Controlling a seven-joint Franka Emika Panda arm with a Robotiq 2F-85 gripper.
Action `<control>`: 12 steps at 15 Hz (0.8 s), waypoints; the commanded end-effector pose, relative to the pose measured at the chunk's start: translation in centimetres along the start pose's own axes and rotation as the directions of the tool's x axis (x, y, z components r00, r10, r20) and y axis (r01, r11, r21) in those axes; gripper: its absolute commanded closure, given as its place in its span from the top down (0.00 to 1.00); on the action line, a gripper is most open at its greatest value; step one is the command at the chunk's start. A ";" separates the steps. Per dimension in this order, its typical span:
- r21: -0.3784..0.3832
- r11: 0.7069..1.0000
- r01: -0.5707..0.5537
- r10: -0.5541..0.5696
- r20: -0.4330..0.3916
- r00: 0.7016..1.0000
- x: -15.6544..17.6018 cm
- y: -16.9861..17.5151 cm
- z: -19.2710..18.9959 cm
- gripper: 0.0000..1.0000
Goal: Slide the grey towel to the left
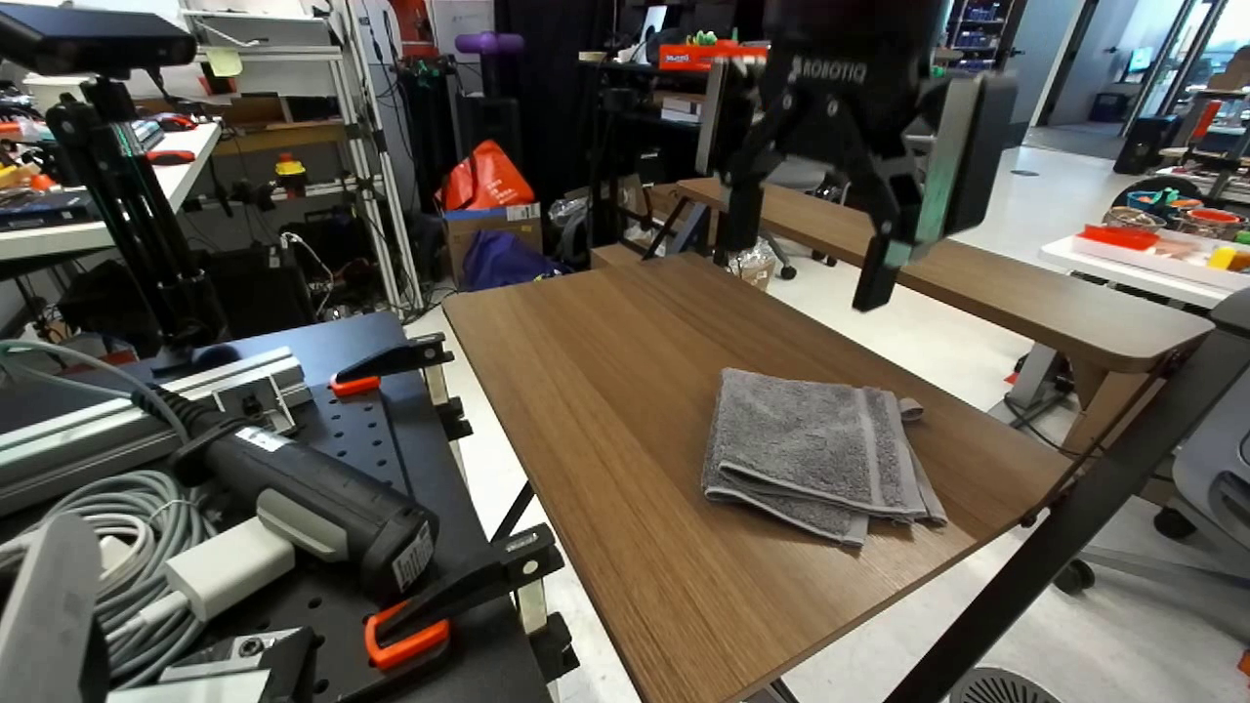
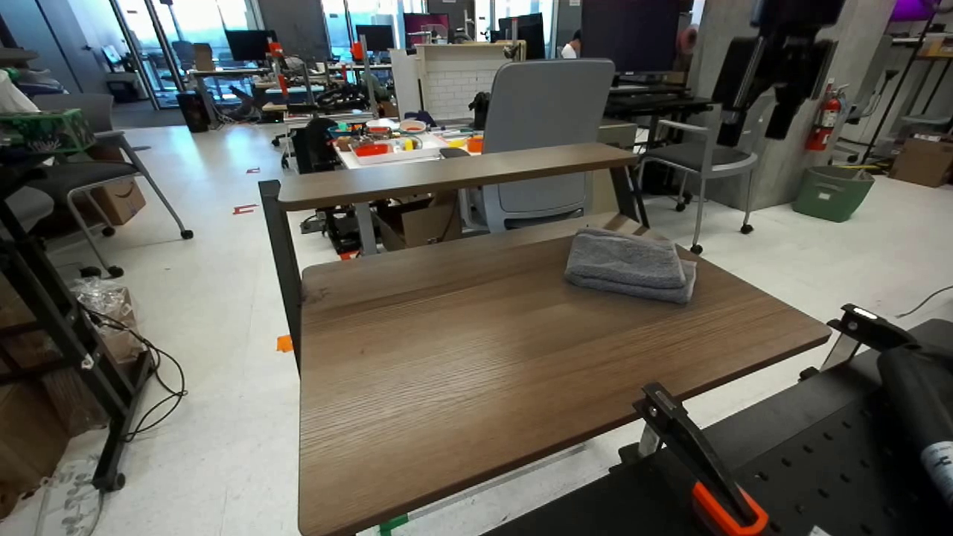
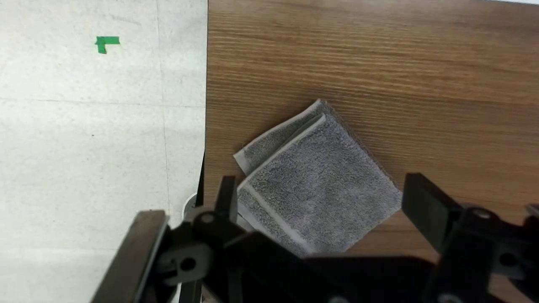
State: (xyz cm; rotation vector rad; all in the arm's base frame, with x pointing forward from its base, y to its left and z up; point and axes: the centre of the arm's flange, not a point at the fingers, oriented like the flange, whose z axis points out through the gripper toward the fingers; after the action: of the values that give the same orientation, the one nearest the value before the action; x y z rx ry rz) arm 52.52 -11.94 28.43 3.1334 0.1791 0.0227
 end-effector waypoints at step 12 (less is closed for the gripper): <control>-0.021 0.998 -0.064 0.065 0.059 0.996 8.8 -0.6 16.2 1.00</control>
State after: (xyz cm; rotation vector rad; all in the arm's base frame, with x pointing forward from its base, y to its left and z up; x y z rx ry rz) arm 58.60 -11.18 14.27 3.1249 0.0771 -0.0547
